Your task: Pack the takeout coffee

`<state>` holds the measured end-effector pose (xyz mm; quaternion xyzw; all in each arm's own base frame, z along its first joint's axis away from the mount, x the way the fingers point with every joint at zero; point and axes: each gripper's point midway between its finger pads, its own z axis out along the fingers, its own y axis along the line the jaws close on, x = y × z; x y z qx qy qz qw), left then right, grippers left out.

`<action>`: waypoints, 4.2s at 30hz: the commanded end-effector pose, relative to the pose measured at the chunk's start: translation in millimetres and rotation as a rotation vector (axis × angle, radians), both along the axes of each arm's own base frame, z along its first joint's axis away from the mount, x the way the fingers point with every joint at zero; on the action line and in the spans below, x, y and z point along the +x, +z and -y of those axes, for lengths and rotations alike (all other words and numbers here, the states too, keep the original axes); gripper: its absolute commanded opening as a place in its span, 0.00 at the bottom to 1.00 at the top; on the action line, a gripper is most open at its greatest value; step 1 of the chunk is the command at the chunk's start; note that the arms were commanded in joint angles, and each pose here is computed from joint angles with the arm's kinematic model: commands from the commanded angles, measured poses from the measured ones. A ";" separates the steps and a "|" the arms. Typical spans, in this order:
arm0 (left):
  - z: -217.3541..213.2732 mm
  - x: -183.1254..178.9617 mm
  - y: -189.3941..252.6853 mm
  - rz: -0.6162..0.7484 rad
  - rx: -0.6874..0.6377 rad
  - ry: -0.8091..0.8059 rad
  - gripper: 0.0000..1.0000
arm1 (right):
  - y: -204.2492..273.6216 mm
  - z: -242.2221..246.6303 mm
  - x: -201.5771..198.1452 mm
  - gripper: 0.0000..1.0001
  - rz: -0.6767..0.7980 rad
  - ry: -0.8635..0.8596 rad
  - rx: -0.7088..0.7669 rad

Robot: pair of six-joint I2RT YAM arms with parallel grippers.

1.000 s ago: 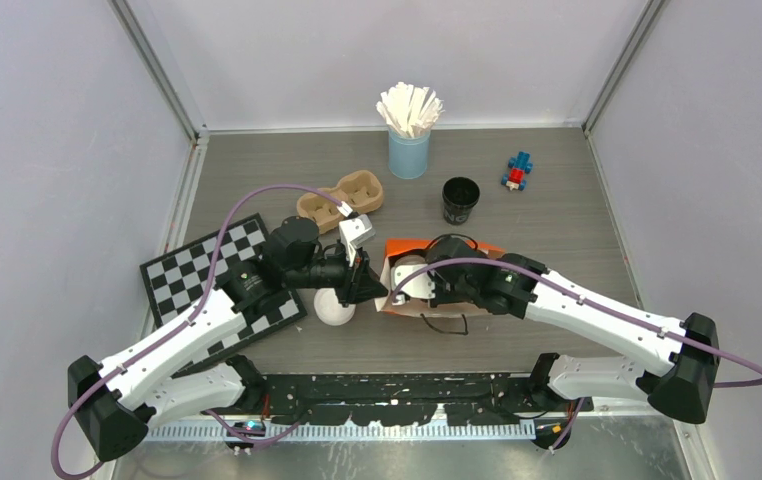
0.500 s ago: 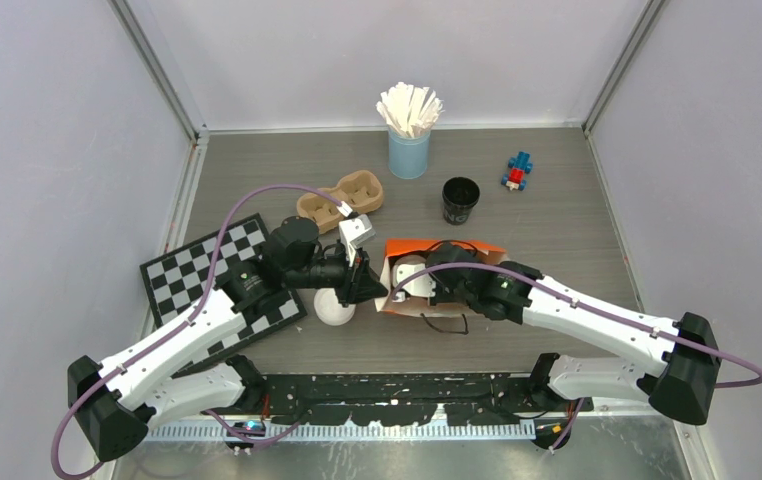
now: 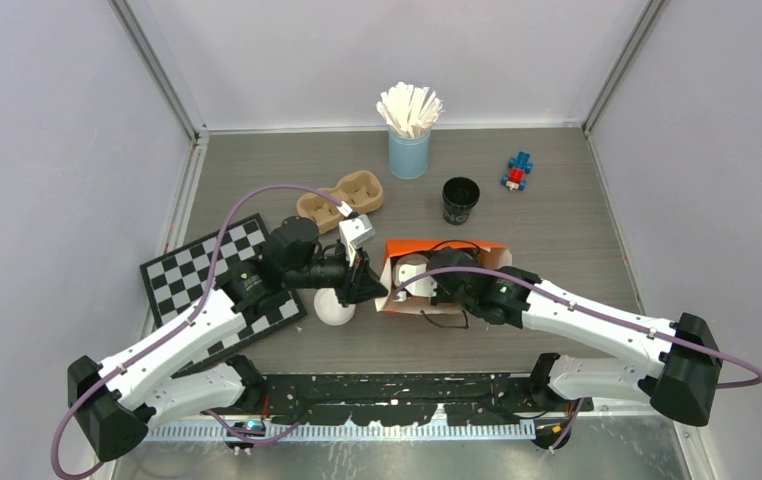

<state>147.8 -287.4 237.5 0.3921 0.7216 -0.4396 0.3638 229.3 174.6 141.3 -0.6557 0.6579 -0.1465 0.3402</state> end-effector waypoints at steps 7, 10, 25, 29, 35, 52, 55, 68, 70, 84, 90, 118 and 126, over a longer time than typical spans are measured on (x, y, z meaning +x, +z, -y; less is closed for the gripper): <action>2.1 0.9 25.6 0.059 -0.047 -0.012 0.15 | 14.8 7.5 13.1 0.25 0.079 -0.086 0.057; 2.0 1.1 25.1 0.060 -0.047 -0.011 0.15 | 14.7 8.9 13.3 0.24 0.082 -0.094 0.056; 4.4 4.6 27.7 0.064 -0.049 -0.005 0.15 | 33.2 -5.0 16.2 0.25 0.085 -0.066 0.110; 4.7 5.7 29.7 0.069 -0.049 -0.004 0.15 | 39.2 -6.6 14.1 0.26 0.080 -0.052 0.124; 4.6 4.6 28.8 0.066 -0.044 -0.008 0.15 | 48.0 -7.9 1.4 0.26 0.024 -0.023 0.158; 3.6 11.3 29.6 0.024 -0.034 0.052 0.15 | 91.8 -23.2 -25.3 0.29 -0.077 0.017 0.348; 3.7 12.7 29.8 -0.004 -0.004 0.060 0.15 | 102.9 -26.8 -26.8 0.29 -0.084 0.006 0.394; 4.4 24.2 38.9 -0.112 -0.003 0.161 0.15 | 146.6 -29.4 -31.6 0.31 -0.042 -0.005 0.564; 5.2 26.8 40.1 -0.130 -0.007 0.176 0.15 | 154.3 -31.6 -29.4 0.31 -0.028 -0.017 0.602; 12.9 40.3 39.3 -0.289 0.034 0.284 0.16 | 204.6 -49.5 -5.8 0.32 0.006 -0.274 1.005; 11.6 48.7 33.0 -0.329 0.078 0.346 0.16 | 226.6 -60.1 -0.2 0.36 -0.048 -0.394 1.199; -19.8 80.5 95.6 -0.081 0.104 0.499 0.61 | 318.6 -51.2 38.9 0.93 0.130 -0.539 1.307; -48.1 63.8 112.4 -0.023 0.115 0.520 1.00 | 330.2 -12.6 120.3 0.92 0.203 -0.693 1.309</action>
